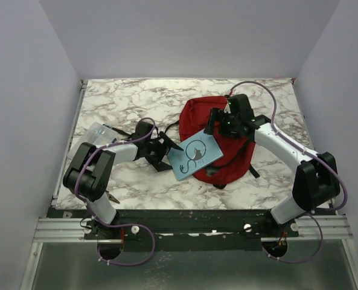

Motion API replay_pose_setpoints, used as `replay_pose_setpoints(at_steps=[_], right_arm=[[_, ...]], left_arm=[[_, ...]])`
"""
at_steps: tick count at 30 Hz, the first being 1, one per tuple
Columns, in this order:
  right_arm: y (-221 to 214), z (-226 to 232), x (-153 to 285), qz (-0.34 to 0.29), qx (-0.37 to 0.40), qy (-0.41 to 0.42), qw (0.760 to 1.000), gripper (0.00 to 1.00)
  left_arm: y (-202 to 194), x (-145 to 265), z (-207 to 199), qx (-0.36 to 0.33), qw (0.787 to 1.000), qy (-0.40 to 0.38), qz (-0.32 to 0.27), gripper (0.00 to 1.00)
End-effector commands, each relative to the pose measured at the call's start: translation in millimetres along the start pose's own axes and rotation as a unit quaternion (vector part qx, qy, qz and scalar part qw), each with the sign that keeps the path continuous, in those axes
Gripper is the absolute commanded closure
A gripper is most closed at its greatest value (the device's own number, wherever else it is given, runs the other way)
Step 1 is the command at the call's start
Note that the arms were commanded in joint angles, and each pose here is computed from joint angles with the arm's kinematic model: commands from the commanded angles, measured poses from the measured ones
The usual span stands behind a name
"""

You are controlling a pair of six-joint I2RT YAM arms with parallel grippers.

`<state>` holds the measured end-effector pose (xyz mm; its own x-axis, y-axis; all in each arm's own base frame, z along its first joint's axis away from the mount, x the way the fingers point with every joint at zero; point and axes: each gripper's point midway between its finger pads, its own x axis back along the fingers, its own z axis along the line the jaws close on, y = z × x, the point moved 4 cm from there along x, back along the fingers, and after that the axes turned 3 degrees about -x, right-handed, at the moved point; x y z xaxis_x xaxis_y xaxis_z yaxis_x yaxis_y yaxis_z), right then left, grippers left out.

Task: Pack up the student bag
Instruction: Pick up the book from the center of the board.

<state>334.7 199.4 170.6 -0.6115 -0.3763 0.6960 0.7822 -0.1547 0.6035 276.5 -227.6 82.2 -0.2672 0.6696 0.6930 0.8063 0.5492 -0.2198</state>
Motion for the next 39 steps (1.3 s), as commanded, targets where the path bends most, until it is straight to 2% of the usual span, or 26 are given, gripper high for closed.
replay_pose_setpoints(at_steps=[1, 5, 11, 13, 19, 23, 24, 27, 30, 35, 39], right_arm=[[-29, -14, 6, 0.089, 0.019, 0.052, 0.995, 0.07], [-52, -4, -2, 0.143, -0.001, 0.121, 0.982, 0.09], [-61, 15, -2, 0.163, -0.024, 0.205, 0.965, 0.14], [-59, 23, 4, 0.171, -0.028, 0.23, 0.958, 0.22], [-69, 30, 31, 0.17, -0.059, 0.265, 0.947, 0.52], [-89, 30, 50, 0.183, -0.061, 0.299, 0.934, 0.61], [-91, 31, 55, 0.178, -0.058, 0.305, 0.934, 0.66], [-96, 29, 63, 0.173, -0.059, 0.308, 0.934, 0.97], [-93, 33, 74, 0.151, -0.078, 0.319, 0.933, 1.0], [-61, 54, 105, 0.059, -0.129, 0.364, 0.92, 1.0], [-33, 71, 135, -0.036, -0.178, 0.437, 0.881, 1.0]], left_arm=[[-5, -3, 3, 0.006, 1.0, -0.01, 0.022, 0.02], [-6, -4, 7, 0.008, 1.0, -0.009, 0.024, 0.02], [-8, -5, 3, 0.002, 0.999, -0.014, 0.037, 0.02], [-8, -5, 2, -0.001, 0.999, -0.016, 0.041, 0.02], [-12, -3, -8, -0.032, 0.996, -0.047, 0.065, 0.02], [-12, 4, -9, -0.063, 0.994, -0.06, 0.06, 0.02], [-11, 7, -10, -0.08, 0.993, -0.066, 0.053, 0.02], [-12, 22, -15, -0.136, 0.986, -0.087, 0.029, 0.02], [-15, 49, -21, -0.201, 0.972, -0.118, -0.017, 0.02], [-25, 111, -19, -0.256, 0.944, -0.189, -0.088, 0.02], [-44, 161, -19, -0.284, 0.914, -0.253, -0.142, 0.02]])
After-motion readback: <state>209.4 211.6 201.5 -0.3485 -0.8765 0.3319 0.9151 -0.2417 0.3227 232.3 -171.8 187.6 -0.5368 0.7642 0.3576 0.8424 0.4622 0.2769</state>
